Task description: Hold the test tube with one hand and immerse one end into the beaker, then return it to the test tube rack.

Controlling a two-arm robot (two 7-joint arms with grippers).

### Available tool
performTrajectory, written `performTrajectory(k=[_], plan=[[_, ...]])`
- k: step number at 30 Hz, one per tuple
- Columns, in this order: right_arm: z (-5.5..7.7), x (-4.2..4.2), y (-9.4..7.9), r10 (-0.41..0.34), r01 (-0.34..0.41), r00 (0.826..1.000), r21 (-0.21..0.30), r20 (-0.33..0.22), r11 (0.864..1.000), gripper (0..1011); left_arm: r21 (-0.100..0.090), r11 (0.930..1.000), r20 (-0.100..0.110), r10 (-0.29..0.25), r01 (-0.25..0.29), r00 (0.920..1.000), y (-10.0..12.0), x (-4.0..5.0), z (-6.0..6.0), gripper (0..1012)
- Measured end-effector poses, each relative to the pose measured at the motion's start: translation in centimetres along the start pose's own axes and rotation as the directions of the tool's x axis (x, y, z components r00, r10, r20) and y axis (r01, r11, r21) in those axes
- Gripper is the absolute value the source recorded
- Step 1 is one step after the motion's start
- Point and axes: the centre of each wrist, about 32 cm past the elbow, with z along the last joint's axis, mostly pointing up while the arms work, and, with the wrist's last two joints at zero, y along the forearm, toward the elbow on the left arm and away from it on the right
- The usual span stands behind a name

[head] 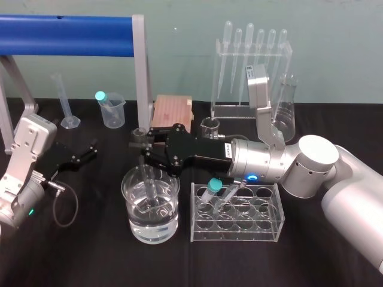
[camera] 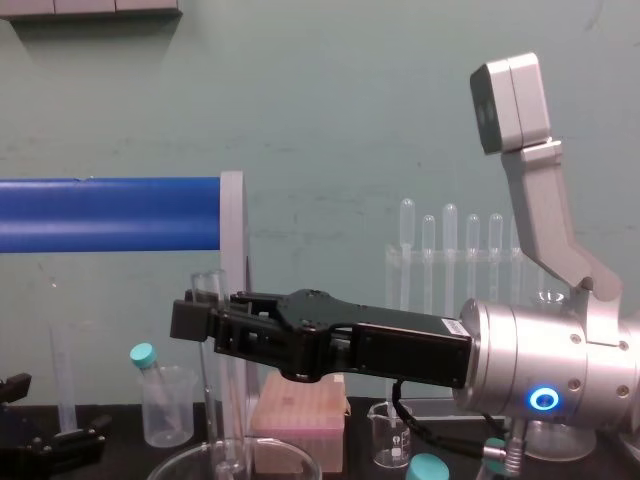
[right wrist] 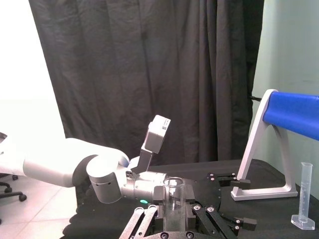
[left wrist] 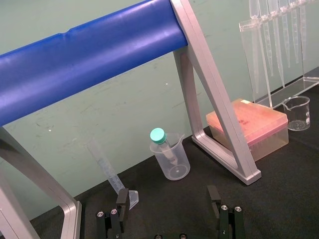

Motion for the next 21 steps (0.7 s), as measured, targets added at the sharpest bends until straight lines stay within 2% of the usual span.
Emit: performTrajectory(k=[21], plan=[[0.0,0.0,0.0,0.0,0.0,1.0,0.0,0.0,1.0,247,0.0,1.0,0.0,0.0,0.0,1.0,0.0,0.0,0.0,1000]])
